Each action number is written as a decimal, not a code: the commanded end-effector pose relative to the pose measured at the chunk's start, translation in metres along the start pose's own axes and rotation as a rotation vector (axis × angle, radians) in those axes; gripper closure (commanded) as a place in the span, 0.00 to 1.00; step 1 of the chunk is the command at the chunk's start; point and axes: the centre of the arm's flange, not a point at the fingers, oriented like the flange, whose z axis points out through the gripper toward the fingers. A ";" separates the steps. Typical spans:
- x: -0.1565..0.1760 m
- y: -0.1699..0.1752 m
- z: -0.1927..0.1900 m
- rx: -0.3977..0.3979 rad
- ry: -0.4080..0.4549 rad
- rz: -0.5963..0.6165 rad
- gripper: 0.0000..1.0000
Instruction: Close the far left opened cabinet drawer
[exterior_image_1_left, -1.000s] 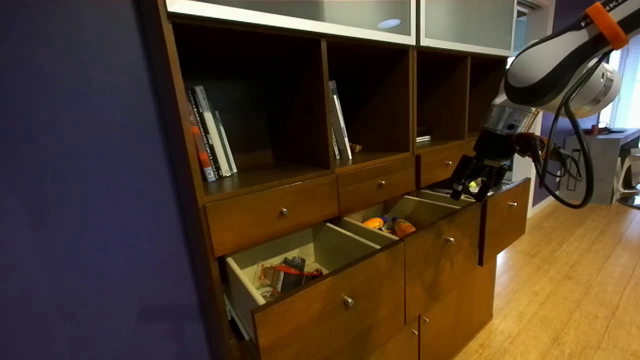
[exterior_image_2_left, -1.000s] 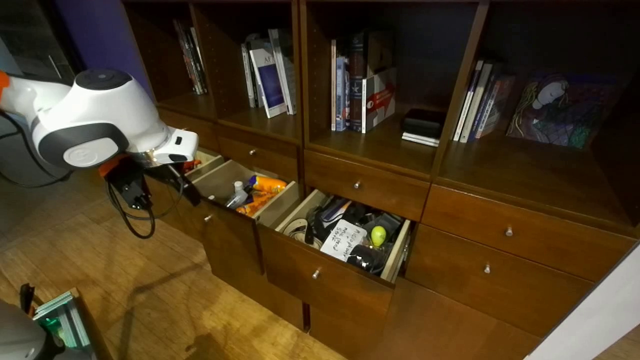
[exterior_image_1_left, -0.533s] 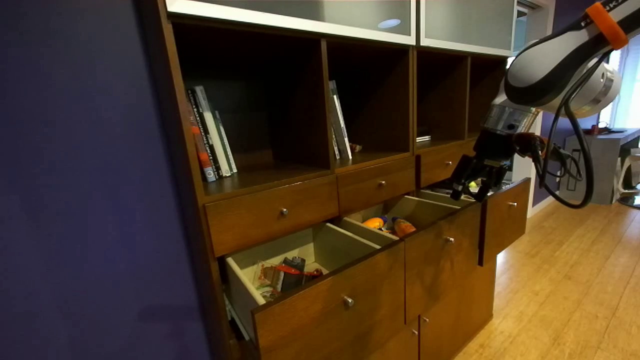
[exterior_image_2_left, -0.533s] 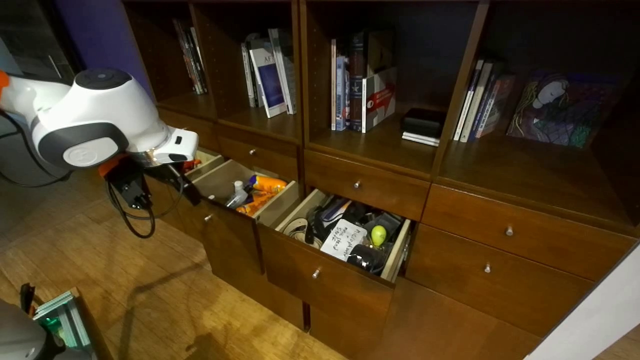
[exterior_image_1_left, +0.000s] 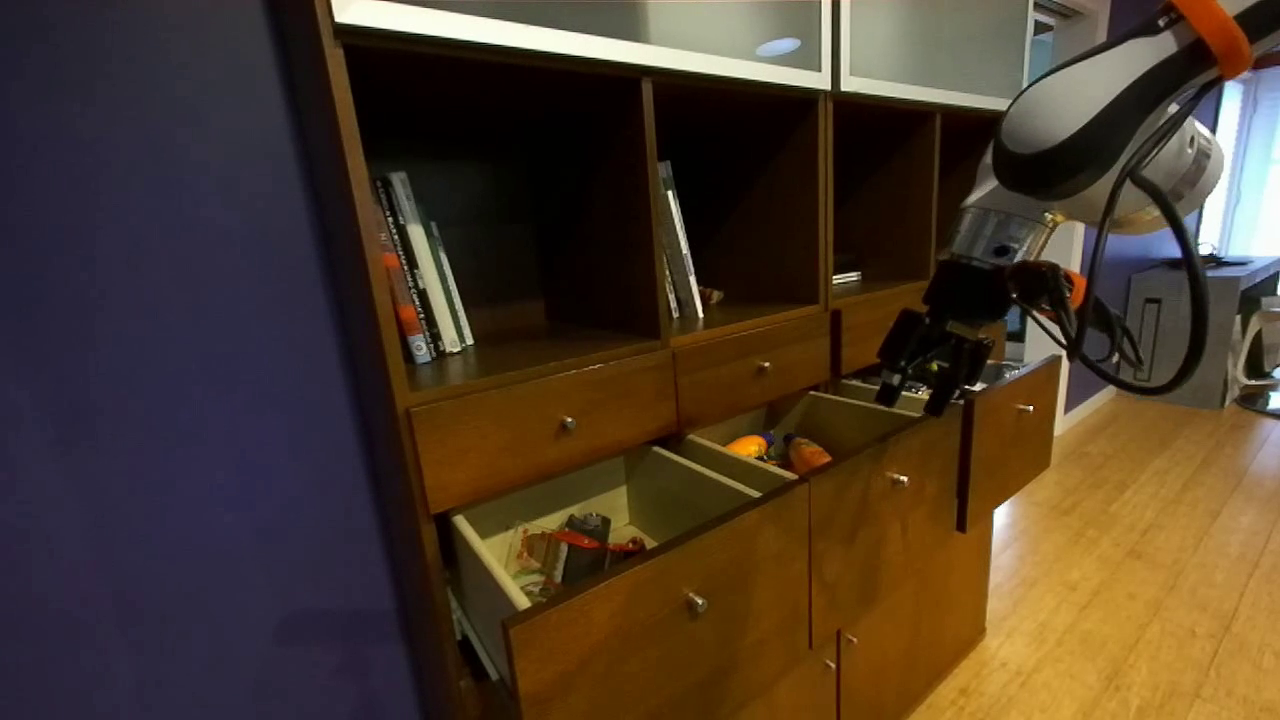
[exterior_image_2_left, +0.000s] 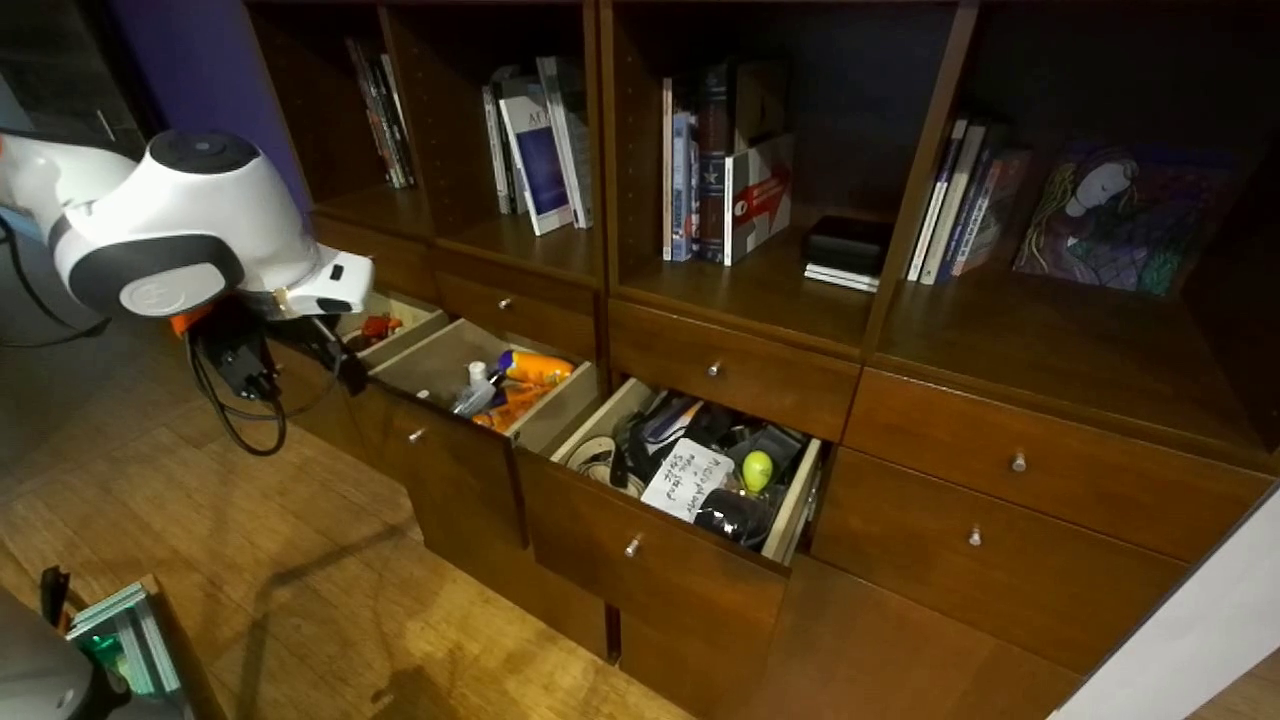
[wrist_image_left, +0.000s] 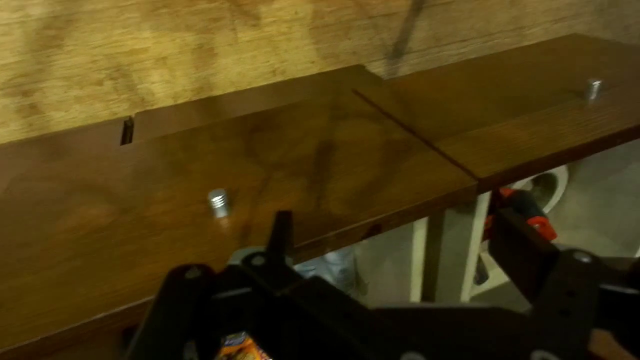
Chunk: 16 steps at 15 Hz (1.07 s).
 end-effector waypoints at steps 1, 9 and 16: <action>-0.022 -0.058 0.020 0.068 -0.091 0.021 0.00; -0.049 -0.135 0.080 0.077 -0.203 -0.015 0.47; -0.033 -0.158 0.126 0.014 -0.094 -0.005 0.96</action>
